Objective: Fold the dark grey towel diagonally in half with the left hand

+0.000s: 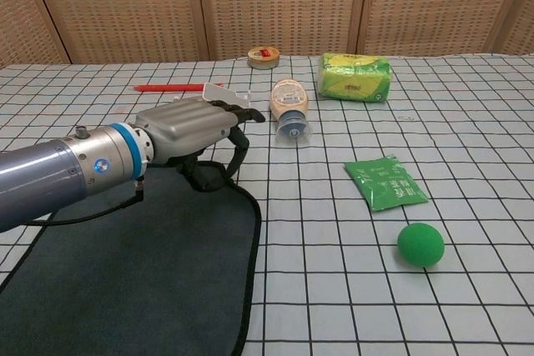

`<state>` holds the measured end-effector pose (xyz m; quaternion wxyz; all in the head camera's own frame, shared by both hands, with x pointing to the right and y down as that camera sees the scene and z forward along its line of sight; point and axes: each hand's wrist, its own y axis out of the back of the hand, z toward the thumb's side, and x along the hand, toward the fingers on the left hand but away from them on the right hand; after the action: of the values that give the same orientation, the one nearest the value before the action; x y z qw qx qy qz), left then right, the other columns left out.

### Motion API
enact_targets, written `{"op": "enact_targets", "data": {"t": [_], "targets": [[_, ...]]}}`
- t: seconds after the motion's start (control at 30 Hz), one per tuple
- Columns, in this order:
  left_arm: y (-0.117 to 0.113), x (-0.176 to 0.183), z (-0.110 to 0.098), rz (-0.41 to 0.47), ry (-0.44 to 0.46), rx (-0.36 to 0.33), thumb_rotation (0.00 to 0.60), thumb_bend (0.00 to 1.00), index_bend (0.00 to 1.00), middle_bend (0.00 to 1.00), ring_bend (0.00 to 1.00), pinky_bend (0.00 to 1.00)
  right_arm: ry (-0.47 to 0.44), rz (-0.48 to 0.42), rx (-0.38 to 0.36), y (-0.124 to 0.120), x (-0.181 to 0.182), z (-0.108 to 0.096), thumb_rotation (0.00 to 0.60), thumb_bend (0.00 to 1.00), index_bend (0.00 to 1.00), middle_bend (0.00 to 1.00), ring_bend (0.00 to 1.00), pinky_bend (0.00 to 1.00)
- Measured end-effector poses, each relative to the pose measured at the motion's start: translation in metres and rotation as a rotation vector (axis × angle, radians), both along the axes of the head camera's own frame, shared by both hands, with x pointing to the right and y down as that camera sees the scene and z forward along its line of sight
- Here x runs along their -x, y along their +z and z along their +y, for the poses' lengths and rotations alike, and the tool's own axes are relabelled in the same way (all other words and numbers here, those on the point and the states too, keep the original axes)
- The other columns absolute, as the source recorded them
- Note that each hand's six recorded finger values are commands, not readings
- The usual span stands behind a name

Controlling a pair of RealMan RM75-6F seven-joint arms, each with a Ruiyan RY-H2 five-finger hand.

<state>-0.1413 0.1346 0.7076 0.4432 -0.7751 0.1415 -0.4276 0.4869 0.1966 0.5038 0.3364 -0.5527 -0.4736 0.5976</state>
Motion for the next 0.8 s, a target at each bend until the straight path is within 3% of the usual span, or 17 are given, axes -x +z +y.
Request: {"op": "enact_targets", "data": {"t": [0.37,0.8], "targets": [[-0.028,0.050,0.034,-0.046,-0.008,0.067,0.600,0.47,0.63,0.00,0.00,0.00,-0.011,-0.003,-0.003,-0.001,0.004,0.001,0.600,0.00,0.04,0.00,0.00,0.00],[-0.038,0.096,0.077,-0.101,-0.016,0.133,0.600,0.47,0.62,0.00,0.00,0.00,-0.010,-0.009,-0.009,-0.004,0.004,0.001,0.600,0.00,0.03,0.00,0.00,0.00]]}}
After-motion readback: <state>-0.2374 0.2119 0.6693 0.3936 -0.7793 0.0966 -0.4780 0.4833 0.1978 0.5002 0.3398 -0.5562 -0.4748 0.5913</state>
